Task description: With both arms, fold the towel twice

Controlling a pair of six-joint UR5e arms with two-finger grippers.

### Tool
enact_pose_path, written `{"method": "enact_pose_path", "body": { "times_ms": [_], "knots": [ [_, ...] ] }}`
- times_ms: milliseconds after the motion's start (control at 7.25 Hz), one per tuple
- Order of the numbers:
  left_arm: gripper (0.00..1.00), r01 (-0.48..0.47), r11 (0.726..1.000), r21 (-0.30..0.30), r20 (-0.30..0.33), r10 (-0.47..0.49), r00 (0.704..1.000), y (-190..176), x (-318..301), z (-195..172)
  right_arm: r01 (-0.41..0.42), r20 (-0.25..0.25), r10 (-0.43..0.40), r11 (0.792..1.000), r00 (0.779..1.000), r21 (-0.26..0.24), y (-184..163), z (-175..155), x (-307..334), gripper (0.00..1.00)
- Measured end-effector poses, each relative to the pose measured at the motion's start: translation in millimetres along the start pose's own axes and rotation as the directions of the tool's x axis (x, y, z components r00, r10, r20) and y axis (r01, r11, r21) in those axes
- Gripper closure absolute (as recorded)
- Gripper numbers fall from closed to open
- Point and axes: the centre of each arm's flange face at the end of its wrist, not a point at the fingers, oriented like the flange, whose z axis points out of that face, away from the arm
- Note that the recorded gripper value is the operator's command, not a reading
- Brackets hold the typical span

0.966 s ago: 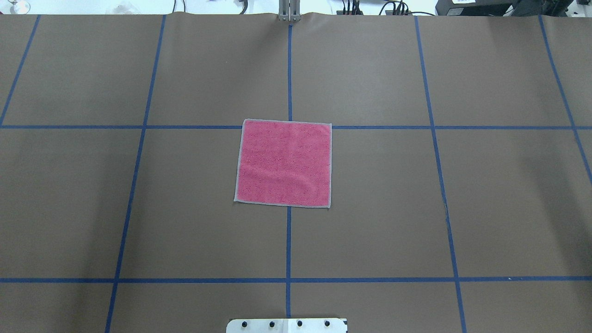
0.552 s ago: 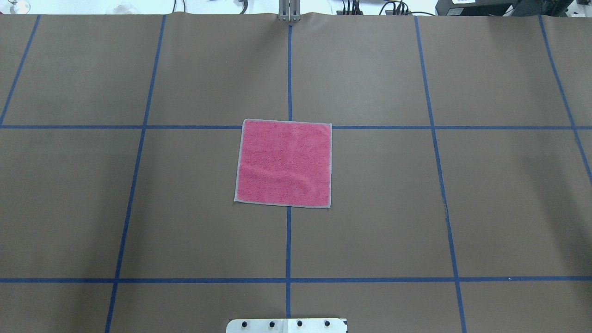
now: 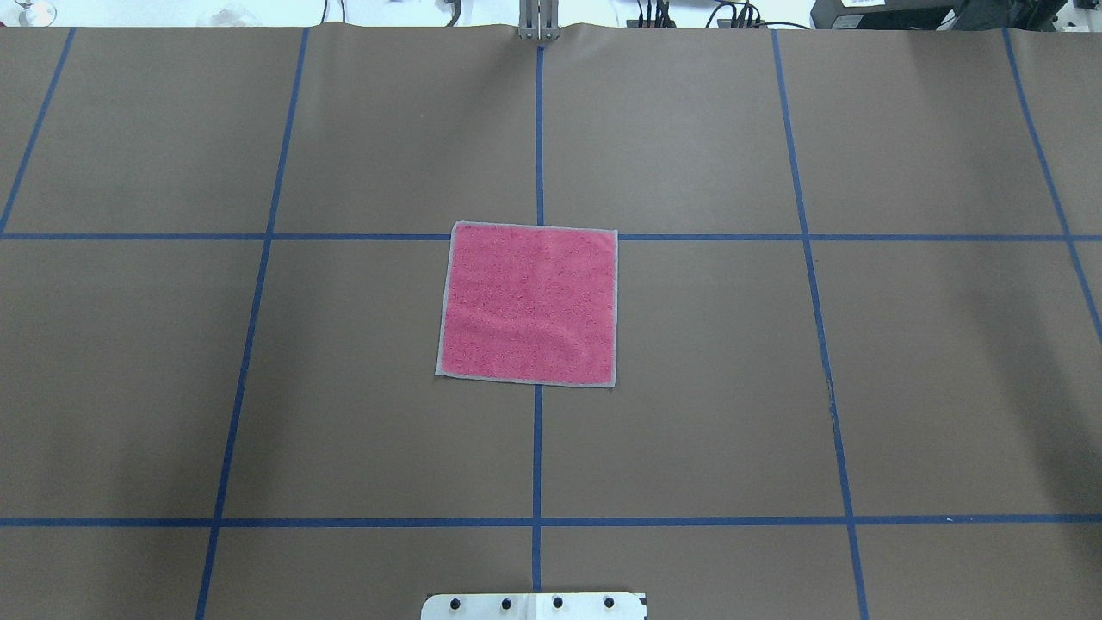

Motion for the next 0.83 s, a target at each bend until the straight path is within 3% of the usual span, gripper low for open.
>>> {"method": "enact_pose_path", "body": {
  "times_ms": [414, 552, 828],
  "knots": [
    [0.0, -0.054, 0.995, 0.079, 0.0, 0.054, 0.999, -22.6, 16.3, -11.5, 0.062, 0.04, -0.065, 0.996, 0.997, 0.07, -10.3, -1.9, -10.0, 0.0],
    [0.0, -0.028, 0.994, 0.101, -0.022, 0.031, 0.999, -32.3, 29.3, -11.5, 0.042, 0.076, -0.048, 0.996, 0.996, 0.083, -20.1, -3.0, -23.1, 0.0],
    [0.0, 0.039, 0.995, 0.087, -0.106, -0.029, 0.994, -54.8, 77.1, 7.4, -0.069, 0.164, 0.056, 0.995, 0.985, 0.075, -54.8, 8.8, -81.9, 0.0]
  ]
}}
